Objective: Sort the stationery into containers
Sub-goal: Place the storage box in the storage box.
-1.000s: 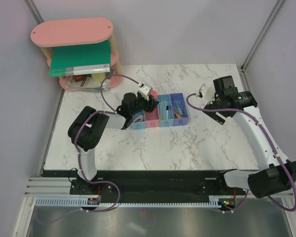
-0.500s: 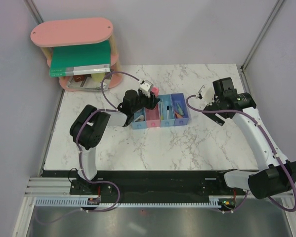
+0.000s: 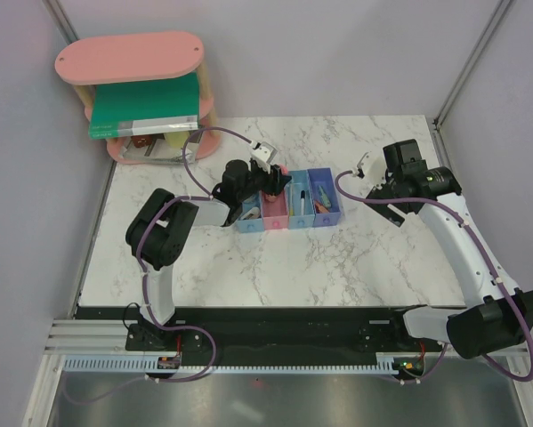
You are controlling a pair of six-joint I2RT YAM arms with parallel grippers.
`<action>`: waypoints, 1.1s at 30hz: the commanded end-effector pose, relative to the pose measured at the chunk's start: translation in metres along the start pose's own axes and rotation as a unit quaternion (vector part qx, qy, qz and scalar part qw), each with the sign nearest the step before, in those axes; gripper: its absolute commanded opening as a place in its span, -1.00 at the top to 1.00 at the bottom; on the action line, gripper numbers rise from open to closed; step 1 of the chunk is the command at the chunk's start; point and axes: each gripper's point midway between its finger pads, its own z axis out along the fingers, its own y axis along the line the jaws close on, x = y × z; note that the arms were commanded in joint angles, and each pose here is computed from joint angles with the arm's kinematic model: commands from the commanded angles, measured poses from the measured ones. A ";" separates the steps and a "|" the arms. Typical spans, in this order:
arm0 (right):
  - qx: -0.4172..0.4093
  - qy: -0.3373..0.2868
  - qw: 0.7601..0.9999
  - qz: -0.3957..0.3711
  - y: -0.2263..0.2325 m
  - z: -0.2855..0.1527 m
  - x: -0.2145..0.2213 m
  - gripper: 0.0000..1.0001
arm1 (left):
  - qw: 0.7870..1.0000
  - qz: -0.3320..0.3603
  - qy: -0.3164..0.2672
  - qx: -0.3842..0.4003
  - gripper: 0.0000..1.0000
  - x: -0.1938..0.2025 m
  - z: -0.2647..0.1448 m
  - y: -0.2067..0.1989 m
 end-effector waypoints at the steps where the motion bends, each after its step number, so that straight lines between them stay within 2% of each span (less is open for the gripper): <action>1: 0.027 -0.018 0.999 0.009 -0.011 -0.011 -0.005 -0.96 | 0.999 -0.008 -0.037 0.013 -0.18 -0.024 0.007 -0.007; 13: 0.030 -0.020 0.999 0.008 -0.009 -0.012 -0.002 -0.96 | 0.999 0.007 -0.038 -0.004 -0.24 -0.030 -0.006 -0.004; 20: 0.033 -0.026 0.999 0.008 -0.013 -0.019 -0.005 -0.96 | 0.998 0.025 -0.044 -0.027 -0.29 -0.046 -0.015 0.004; 33: 0.053 -0.073 0.996 0.011 -0.032 -0.048 -0.033 -0.96 | 0.993 0.069 -0.048 -0.088 -0.30 -0.088 -0.050 0.027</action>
